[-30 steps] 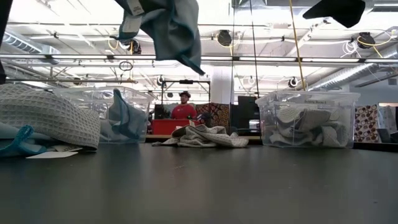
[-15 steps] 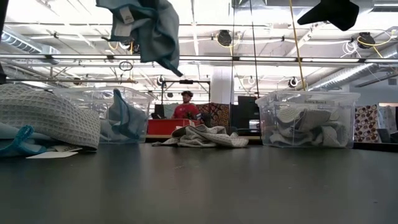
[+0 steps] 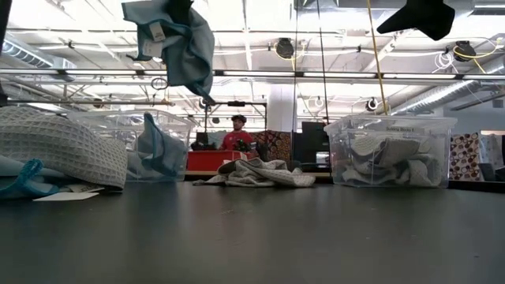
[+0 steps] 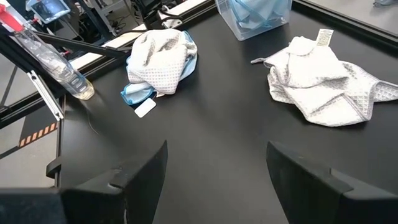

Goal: Sort microfiber towel by color & place in baskets
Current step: Put the blue microfiber towel into the left transparent bin

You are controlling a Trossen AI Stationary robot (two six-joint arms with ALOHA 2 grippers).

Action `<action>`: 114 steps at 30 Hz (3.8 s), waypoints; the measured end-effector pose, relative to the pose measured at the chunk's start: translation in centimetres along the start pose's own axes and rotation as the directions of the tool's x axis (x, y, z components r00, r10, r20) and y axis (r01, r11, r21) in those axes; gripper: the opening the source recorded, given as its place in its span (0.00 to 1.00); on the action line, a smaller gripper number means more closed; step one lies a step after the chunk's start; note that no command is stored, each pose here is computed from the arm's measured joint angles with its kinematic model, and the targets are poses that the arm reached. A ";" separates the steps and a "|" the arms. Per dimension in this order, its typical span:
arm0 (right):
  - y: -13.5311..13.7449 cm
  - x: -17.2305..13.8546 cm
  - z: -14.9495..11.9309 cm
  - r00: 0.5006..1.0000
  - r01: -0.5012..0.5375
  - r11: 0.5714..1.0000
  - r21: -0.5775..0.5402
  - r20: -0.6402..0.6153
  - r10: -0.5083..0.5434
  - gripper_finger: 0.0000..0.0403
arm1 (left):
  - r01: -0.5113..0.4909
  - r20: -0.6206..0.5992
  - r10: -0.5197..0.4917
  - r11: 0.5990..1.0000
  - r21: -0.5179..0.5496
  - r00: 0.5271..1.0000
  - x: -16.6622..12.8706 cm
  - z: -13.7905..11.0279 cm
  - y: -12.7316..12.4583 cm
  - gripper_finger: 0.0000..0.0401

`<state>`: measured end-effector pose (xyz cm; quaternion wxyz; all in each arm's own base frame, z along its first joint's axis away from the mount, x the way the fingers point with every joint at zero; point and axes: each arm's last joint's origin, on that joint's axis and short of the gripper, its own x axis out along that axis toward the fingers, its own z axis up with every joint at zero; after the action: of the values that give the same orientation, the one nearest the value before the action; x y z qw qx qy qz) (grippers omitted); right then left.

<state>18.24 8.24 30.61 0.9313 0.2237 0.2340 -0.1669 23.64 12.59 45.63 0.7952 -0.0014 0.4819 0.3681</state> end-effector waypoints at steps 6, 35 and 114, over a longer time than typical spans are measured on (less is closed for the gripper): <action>-0.1 -0.2 0.1 1.000 0.000 1.000 0.003 0.002 0.000 0.66 | -0.034 -0.044 0.033 0.999 -0.039 0.998 0.6 -0.3 1.6 0.02; -0.3 -0.2 0.1 1.000 0.010 1.000 0.004 0.003 -0.010 0.66 | -0.028 -0.208 -0.009 0.985 -0.173 0.978 3.5 -2.0 5.3 0.02; -0.2 -0.2 0.1 1.000 -0.011 0.997 0.071 -0.022 0.013 0.66 | 0.122 -0.300 -0.240 0.924 -0.363 0.923 11.0 -8.8 6.4 0.44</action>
<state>18.03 8.06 30.67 0.9210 0.2600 0.2372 -0.1669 16.03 20.50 34.75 0.7191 -0.2461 0.5390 0.3630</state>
